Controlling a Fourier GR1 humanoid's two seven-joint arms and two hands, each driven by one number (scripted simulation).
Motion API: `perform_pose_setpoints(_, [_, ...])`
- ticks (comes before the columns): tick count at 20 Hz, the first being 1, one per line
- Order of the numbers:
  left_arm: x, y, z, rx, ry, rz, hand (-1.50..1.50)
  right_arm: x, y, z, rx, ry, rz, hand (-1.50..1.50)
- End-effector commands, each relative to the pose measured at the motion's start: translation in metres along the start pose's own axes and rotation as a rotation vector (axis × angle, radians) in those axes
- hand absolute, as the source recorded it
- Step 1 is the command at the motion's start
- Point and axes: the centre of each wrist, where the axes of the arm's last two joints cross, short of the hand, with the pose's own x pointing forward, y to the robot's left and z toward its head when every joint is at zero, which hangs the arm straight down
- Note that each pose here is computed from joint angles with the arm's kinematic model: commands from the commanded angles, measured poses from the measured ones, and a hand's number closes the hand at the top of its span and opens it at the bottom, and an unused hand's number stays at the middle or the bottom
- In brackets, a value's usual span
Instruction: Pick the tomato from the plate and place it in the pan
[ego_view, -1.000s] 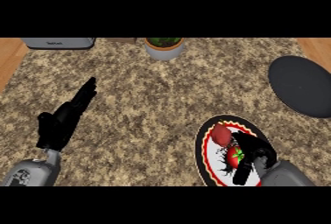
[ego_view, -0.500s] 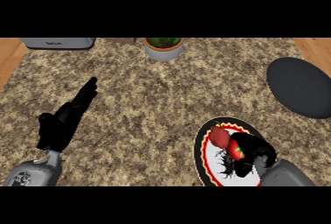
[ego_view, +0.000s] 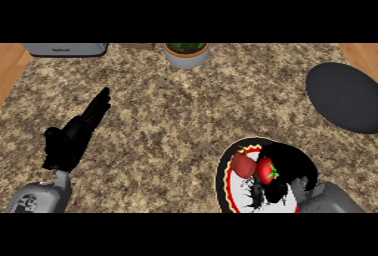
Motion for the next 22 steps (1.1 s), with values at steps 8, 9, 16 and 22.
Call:
perform_pose_setpoints(8, [-0.005, 0.02, 0.01, 0.064, 0.034, -0.004, 0.0, -0.033, -0.056, 0.111, -0.73, -0.535, 0.064, 1.5])
perform_pose_setpoints(9, [-0.012, 0.004, 0.01, 0.048, 0.054, 0.005, 0.0, -0.036, -0.051, 0.116, -0.78, -0.569, 0.042, 1.5])
perform_pose_setpoints(16, [-0.004, 0.0, 0.015, 0.015, 0.004, 0.011, 0.0, -0.107, -0.034, 0.119, -0.928, -0.518, -0.121, 1.5])
perform_pose_setpoints(22, [-0.007, 0.003, 0.004, 0.001, -0.01, -0.003, 0.0, -0.142, -0.036, 0.081, -0.921, -0.493, -0.37, 1.5])
